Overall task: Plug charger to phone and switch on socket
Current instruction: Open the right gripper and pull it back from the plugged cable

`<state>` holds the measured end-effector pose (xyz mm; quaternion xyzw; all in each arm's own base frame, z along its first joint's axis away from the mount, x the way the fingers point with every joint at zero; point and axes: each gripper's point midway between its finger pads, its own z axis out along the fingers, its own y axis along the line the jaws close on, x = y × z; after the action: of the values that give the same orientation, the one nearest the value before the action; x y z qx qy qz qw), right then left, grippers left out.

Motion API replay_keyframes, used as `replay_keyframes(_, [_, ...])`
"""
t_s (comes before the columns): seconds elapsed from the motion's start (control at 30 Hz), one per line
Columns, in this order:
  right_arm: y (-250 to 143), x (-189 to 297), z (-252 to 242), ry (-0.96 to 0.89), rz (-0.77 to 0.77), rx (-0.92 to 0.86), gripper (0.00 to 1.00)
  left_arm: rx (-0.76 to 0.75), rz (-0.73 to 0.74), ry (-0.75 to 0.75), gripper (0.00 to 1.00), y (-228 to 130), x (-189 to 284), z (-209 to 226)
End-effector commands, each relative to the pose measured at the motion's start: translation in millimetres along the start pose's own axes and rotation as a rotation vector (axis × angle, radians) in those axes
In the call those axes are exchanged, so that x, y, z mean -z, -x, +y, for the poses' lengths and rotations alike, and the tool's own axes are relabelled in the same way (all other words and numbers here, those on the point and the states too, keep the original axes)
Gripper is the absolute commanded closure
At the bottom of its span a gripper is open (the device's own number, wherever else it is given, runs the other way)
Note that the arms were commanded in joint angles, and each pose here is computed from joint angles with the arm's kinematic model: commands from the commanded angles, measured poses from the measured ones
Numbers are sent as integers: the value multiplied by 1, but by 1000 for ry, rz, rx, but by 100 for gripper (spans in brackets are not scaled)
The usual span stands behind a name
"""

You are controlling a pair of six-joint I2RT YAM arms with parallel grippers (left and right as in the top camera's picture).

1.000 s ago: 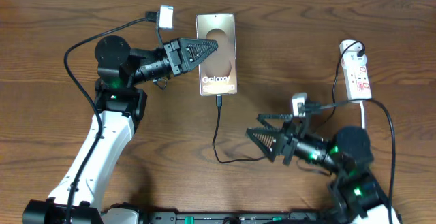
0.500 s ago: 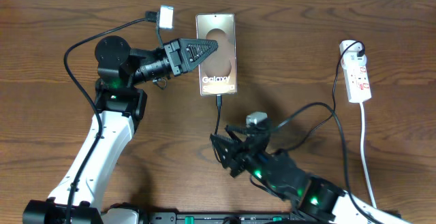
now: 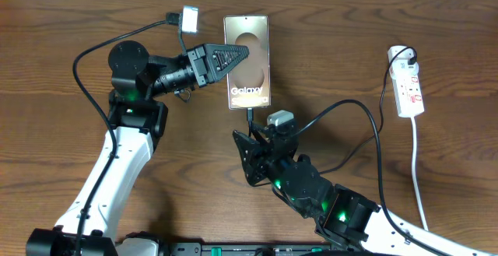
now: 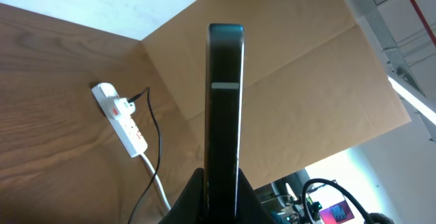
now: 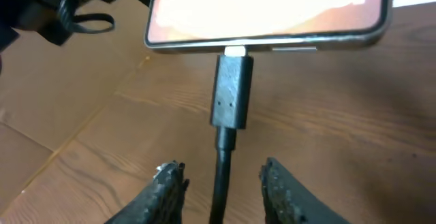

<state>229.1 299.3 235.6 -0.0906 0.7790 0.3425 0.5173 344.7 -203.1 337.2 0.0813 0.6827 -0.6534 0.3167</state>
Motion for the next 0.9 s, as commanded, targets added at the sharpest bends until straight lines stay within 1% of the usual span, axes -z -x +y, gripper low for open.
replay_keyframes(0.0, [6, 1, 1, -12, -11, 17, 75, -58, -6, -19, 93, 6, 0, -12])
replay_keyframes(0.1, [9, 2, 3, -7, -21, 13, 87, -58, -6, -19, 93, 6, 0, -12])
replay_keyframes(0.13, [10, 2, 4, -3, -26, 10, 93, -58, -6, -19, 93, 6, 0, -12])
replay_keyframes(0.2, [14, 3, 5, 4, -39, 4, 99, -58, -4, -20, 93, 5, 0, -13])
replay_keyframes(0.7, [54, 0, -9, -9, -174, -55, 99, -65, 88, -67, 93, -12, -1, -21])
replay_keyframes(0.77, [54, -1, -7, 6, -170, -56, 99, -65, 87, -66, 93, -11, -1, -20])
replay_keyframes(0.87, [43, -2, 0, 52, -112, -43, 87, -65, 83, -64, 93, -11, -1, -20])
